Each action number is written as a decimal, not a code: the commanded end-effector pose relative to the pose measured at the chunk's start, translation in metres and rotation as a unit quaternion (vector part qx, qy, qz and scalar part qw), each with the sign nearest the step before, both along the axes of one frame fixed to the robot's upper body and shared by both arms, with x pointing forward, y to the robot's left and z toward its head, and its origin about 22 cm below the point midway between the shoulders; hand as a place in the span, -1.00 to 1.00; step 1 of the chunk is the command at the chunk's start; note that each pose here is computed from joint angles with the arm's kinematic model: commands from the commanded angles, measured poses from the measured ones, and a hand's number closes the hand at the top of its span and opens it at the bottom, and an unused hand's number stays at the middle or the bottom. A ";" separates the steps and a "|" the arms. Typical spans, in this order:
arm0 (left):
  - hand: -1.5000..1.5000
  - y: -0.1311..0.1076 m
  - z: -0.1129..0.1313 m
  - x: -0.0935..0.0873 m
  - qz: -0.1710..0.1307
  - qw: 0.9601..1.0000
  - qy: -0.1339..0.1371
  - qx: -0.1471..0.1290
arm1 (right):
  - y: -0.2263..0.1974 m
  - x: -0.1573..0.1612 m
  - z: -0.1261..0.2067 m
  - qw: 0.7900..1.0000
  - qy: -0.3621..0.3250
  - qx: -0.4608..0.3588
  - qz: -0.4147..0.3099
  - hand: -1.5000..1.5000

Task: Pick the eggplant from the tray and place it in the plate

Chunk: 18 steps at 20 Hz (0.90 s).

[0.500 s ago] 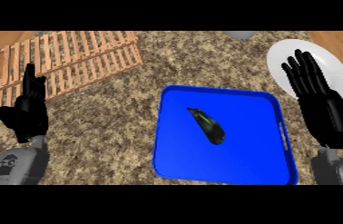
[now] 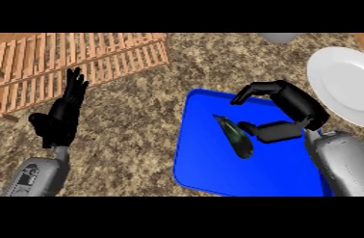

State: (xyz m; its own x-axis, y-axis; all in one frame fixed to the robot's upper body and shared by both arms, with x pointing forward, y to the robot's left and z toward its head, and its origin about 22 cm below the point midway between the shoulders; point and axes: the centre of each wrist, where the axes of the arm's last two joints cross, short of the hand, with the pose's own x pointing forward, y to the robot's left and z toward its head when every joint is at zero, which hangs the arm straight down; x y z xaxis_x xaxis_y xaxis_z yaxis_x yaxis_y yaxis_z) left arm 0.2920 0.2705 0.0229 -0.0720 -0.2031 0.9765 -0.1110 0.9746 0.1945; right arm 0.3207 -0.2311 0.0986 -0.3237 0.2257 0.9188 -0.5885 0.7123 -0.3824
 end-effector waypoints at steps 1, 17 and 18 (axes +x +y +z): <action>0.00 -0.015 -0.010 0.003 -0.042 0.995 0.085 -0.005 | -0.006 0.026 -0.039 0.997 0.065 0.033 0.012 -1.00; 0.00 0.008 -0.005 -0.008 -0.030 0.992 0.123 -0.021 | -0.003 0.084 -0.038 0.949 0.022 -0.211 0.235 -1.00; 0.00 0.011 0.002 -0.003 -0.036 0.993 0.111 -0.022 | 0.002 0.087 -0.044 0.947 0.020 -0.216 0.238 -1.00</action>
